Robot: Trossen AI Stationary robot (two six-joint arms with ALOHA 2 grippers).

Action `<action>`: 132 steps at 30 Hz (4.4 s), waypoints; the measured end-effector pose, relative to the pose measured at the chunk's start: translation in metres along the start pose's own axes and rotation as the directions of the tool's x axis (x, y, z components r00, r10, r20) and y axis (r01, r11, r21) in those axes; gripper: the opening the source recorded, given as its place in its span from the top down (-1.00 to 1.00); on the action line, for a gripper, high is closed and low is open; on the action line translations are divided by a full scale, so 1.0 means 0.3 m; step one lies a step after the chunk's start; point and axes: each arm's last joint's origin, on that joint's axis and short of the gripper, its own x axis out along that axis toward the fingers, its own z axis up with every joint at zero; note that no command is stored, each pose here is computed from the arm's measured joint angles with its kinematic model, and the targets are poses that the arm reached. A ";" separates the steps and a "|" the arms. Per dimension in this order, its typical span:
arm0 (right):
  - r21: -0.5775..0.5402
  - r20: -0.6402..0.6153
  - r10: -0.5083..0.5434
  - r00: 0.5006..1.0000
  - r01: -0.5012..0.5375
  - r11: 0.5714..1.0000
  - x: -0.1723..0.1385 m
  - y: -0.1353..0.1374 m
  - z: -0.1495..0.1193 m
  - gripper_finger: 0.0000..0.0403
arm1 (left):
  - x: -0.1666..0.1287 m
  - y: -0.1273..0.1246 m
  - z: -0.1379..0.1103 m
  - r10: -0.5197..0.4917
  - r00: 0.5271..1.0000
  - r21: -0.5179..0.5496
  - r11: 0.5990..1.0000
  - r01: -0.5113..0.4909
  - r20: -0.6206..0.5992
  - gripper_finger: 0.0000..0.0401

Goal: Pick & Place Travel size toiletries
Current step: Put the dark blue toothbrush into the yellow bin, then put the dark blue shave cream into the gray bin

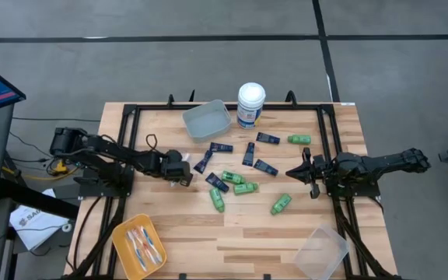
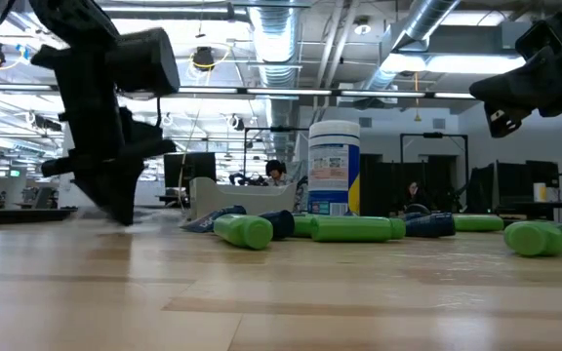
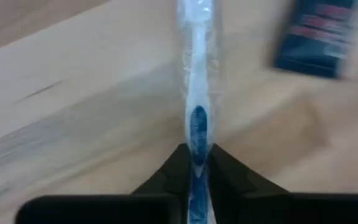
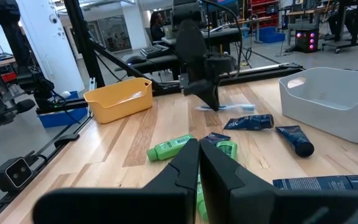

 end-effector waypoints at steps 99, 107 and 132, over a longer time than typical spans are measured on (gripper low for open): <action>0.000 0.000 0.000 1.000 0.000 1.000 0.000 0.000 0.000 0.97 | -0.910 0.429 0.004 -0.979 -0.081 0.922 0.144 0.361 0.185 0.99; 0.000 0.000 0.000 1.000 0.000 1.000 0.000 0.000 0.000 0.97 | -0.733 0.465 -0.059 -0.983 -0.068 0.911 0.131 0.391 0.171 0.99; 0.000 -0.001 0.000 1.000 0.000 1.000 0.000 0.000 0.000 0.97 | -0.358 0.334 -0.268 -0.994 0.021 0.787 0.098 0.609 0.108 1.00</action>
